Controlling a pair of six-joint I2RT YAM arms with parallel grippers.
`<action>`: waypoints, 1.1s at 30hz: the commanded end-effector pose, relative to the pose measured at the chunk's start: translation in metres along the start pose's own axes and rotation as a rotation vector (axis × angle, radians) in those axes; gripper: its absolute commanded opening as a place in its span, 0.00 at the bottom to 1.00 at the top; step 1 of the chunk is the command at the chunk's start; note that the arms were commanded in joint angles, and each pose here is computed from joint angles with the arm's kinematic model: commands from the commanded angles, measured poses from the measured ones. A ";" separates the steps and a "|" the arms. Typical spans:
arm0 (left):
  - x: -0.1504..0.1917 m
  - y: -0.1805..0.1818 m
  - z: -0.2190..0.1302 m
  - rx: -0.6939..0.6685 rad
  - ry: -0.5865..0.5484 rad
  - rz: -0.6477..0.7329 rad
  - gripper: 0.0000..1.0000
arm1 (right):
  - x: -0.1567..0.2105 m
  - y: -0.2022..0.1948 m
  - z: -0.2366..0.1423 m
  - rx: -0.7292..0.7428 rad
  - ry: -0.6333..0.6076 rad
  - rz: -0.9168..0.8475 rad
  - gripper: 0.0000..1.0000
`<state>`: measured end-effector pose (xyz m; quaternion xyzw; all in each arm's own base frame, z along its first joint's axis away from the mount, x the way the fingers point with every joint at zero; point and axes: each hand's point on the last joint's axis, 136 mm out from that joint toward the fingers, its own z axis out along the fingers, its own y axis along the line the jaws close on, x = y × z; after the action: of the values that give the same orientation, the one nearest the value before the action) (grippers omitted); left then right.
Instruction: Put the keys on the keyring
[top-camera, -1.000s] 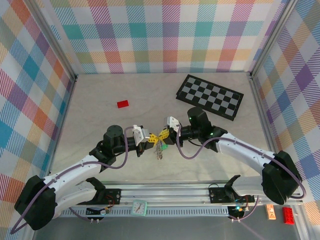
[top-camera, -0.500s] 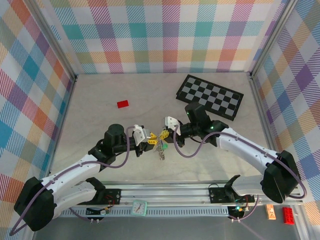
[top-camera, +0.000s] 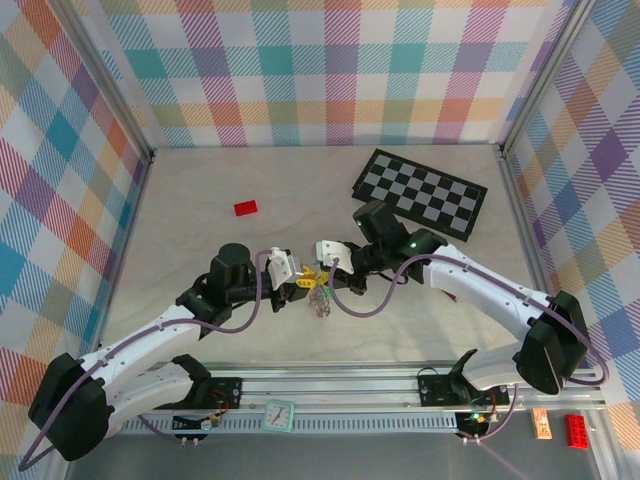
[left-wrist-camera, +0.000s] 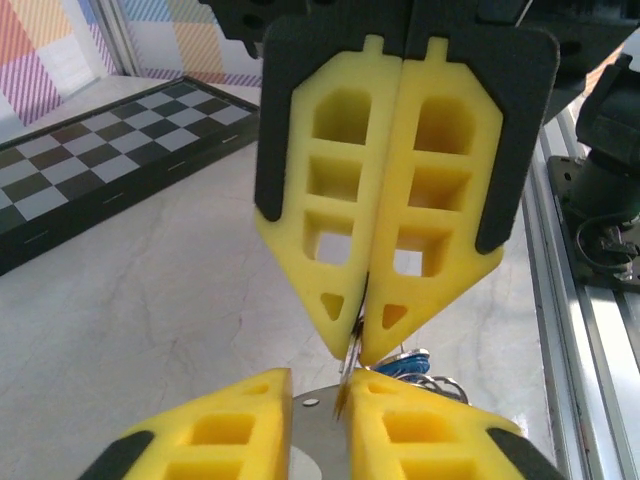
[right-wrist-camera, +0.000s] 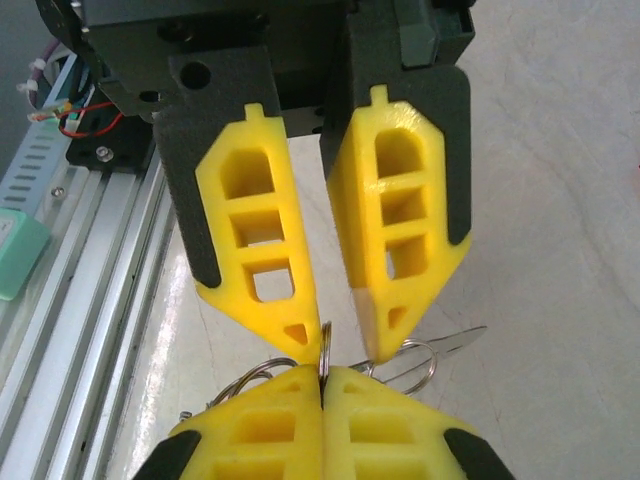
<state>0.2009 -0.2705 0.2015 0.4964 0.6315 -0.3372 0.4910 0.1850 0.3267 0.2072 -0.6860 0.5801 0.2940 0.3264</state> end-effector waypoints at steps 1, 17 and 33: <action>-0.011 -0.004 0.001 0.031 -0.016 0.030 0.16 | -0.011 0.008 -0.001 -0.038 0.002 -0.061 0.00; -0.019 -0.006 -0.004 0.009 -0.112 0.033 0.00 | -0.018 -0.006 -0.027 0.043 -0.210 0.231 0.32; -0.019 -0.003 -0.004 -0.015 -0.135 0.026 0.00 | -0.011 -0.001 -0.031 0.009 -0.176 0.823 0.32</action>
<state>0.1997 -0.2714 0.2088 0.4775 0.6138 -0.3546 0.5191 0.1849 0.3053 0.2228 -0.4257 0.7476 0.4325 0.2699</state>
